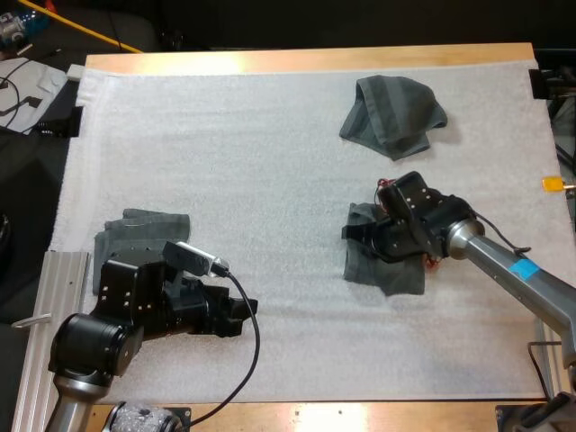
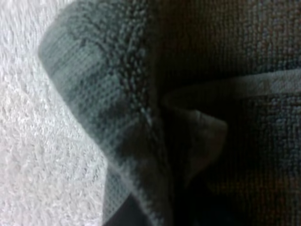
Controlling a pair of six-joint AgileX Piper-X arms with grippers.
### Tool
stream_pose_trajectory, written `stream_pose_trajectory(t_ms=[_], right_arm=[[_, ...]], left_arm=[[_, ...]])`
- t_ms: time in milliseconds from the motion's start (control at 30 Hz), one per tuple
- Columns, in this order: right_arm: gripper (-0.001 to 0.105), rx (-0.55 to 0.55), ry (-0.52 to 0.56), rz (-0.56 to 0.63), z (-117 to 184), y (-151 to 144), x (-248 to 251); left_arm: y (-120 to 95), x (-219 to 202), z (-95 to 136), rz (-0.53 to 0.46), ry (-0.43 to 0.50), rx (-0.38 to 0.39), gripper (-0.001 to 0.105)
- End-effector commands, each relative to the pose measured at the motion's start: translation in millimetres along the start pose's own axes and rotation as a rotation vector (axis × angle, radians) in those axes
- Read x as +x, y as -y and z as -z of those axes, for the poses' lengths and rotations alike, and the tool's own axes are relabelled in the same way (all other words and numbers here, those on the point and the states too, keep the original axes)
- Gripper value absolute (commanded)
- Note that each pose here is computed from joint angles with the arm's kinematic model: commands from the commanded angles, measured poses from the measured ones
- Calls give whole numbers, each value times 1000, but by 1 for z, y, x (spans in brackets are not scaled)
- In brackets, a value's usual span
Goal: Pick towel from pile, fold and stack
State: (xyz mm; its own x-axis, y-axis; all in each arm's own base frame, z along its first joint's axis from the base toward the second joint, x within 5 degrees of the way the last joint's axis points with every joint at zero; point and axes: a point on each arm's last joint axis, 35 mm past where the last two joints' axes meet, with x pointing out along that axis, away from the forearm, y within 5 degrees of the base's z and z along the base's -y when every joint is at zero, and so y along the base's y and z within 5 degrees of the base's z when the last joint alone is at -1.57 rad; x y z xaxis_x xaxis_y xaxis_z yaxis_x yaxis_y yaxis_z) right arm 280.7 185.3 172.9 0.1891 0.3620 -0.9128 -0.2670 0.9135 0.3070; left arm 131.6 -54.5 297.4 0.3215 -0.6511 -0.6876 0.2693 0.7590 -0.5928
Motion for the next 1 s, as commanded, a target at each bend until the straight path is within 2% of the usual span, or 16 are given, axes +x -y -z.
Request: stream_pose_trajectory(t_ms=[0, 67, 200, 233, 267, 500, 967], right_arm=[[3, 19, 14, -8, -3, -2, -3], [16, 22, 13, -20, -3, -3, -3], [65, 15, -4, -86, -3, -6, -3], [72, 9, -6, -108, -3, -6, -4], [74, 3, -7, -128, -4, -7, -4], [67, -31, -14, -202, -1, -18, -10], [66, -108, -6, -297, 9, -59, 1]], left_arm=[[2, -1, -1, 14, 3, 6, 57], [2, -1, -1, 15, 1, 6, 57], [2, -1, -1, 18, 0, 4, 57], [2, -1, -1, 18, 0, 4, 57], [2, -1, -1, 17, 1, 5, 57], [2, -1, -1, 16, 0, 7, 57], [2, -1, -1, 18, 1, 6, 56]])
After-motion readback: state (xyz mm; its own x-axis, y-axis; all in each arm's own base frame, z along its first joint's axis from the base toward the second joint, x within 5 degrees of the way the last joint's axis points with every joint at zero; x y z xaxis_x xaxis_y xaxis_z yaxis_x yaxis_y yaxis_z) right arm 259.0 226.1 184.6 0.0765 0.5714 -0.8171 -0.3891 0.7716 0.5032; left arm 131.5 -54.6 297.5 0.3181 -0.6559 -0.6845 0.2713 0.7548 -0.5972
